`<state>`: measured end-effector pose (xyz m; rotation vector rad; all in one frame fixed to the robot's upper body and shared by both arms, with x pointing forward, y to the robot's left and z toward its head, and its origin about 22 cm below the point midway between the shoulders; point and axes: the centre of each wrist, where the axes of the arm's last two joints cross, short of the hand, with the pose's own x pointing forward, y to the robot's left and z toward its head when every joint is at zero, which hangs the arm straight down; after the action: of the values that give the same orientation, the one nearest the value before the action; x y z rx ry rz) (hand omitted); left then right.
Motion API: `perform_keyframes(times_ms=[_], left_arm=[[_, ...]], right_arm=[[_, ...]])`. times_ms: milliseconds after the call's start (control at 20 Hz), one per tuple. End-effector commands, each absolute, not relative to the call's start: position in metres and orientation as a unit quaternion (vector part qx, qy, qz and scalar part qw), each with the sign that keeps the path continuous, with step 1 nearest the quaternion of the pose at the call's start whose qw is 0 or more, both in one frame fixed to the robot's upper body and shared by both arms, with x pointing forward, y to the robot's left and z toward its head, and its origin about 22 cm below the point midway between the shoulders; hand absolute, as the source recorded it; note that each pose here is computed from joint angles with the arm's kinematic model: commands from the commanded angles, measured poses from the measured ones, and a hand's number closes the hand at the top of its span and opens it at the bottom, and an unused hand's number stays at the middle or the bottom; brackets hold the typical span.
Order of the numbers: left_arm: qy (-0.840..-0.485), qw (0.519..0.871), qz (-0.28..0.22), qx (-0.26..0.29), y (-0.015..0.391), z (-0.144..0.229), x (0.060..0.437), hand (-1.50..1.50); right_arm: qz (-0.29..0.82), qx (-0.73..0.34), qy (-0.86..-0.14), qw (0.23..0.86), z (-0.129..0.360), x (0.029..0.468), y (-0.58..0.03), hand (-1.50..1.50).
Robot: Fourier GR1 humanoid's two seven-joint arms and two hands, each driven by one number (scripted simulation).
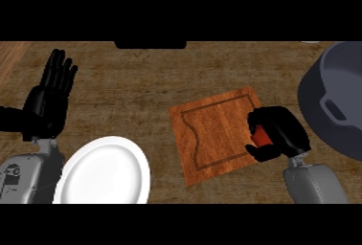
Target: Pick the bell pepper from the cutting board and place it in the pot
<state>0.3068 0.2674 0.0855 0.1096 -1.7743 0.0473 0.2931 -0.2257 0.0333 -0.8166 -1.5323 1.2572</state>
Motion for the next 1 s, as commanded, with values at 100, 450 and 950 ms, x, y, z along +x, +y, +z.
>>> perform_keyframes(times_ms=[100, 450, 950], left_arm=[[-0.778, 0.627, 0.01, 0.043, 0.263, 0.087, 0.307, 0.0], [-0.775, 0.632, 0.0, 0.017, 0.248, 0.085, 0.31, 0.0], [-0.771, 0.636, 0.012, 0.042, 0.262, 0.087, 0.319, 0.0]], right_arm=[[0.306, -0.533, -0.551, 0.565, 0.076, 0.329, -0.229, 1.5], [0.088, -0.707, -0.454, 0.534, 0.147, 0.368, -0.213, 1.5], [0.003, -0.789, -0.322, 0.523, 0.186, 0.421, -0.192, 1.5]])
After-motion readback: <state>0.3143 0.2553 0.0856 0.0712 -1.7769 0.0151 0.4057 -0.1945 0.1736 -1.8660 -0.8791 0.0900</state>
